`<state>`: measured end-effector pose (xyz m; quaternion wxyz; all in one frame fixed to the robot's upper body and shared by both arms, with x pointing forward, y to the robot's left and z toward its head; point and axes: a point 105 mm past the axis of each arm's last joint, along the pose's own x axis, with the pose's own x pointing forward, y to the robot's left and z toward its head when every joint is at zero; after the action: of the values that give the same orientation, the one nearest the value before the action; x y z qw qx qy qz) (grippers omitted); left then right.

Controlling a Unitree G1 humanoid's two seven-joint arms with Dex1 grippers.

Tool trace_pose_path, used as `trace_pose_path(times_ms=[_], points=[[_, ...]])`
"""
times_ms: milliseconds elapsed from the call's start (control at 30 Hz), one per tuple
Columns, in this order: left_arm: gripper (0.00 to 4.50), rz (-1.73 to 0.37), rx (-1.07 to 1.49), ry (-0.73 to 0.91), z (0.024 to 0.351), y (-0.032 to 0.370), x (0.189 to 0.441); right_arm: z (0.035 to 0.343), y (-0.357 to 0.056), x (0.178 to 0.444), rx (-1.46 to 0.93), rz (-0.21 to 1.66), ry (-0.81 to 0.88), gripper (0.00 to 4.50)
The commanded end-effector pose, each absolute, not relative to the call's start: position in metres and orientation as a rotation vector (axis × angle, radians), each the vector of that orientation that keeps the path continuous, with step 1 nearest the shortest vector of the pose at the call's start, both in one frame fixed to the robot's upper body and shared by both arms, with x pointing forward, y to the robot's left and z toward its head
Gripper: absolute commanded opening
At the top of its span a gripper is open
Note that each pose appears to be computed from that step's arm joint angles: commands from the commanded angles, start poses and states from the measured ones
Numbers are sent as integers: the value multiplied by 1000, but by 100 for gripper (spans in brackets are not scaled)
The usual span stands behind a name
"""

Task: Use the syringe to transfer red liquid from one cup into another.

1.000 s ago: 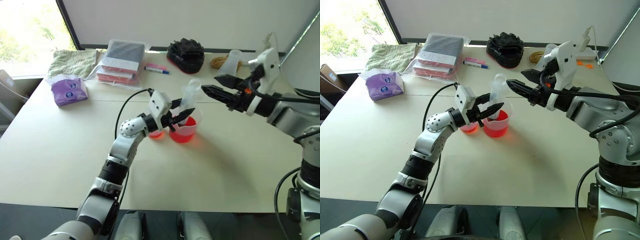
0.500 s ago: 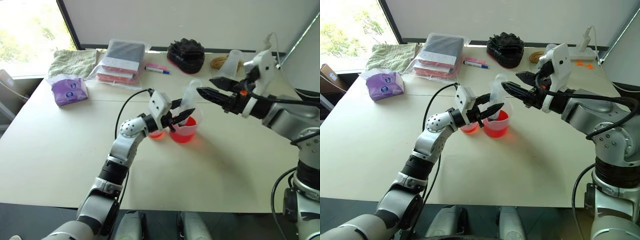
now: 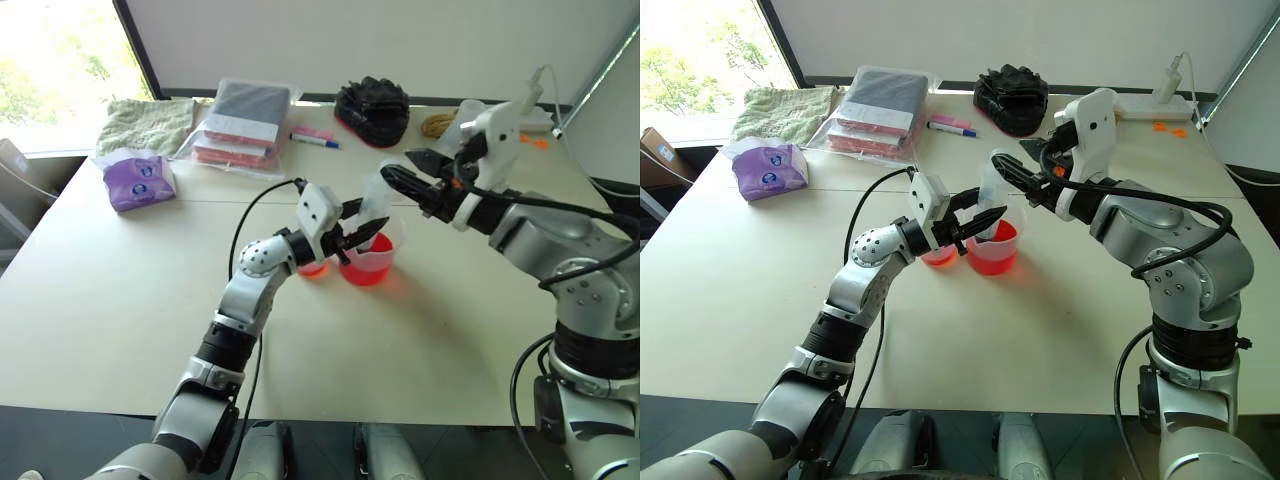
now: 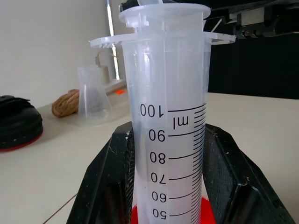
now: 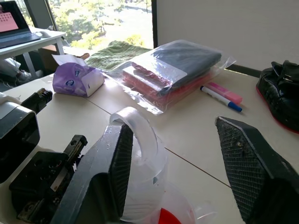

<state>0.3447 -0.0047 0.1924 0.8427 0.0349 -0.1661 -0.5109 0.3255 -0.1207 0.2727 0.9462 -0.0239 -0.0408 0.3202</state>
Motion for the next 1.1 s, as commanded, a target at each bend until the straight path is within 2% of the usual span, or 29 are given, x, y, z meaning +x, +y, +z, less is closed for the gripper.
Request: trace_pose_path(times_ms=[33, 100, 133, 600, 1100], points=[[151, -1096, 81, -400, 203, -8, 338, 290, -119, 322, -54, 636, -162, 115], [151, -1097, 80, -399, 203, -8, 338, 291, -118, 322, -50, 636, -169, 12], [151, -1097, 80, -399, 203, -9, 338, 291, -118, 322, -49, 637, -171, 5], [151, -1123, 74, -388, 198, -11, 335, 308, -112, 314, 34, 694, -238, 5], [151, -1171, 69, -349, 186, -16, 330, 334, -121, 316, 91, 686, -318, 5]])
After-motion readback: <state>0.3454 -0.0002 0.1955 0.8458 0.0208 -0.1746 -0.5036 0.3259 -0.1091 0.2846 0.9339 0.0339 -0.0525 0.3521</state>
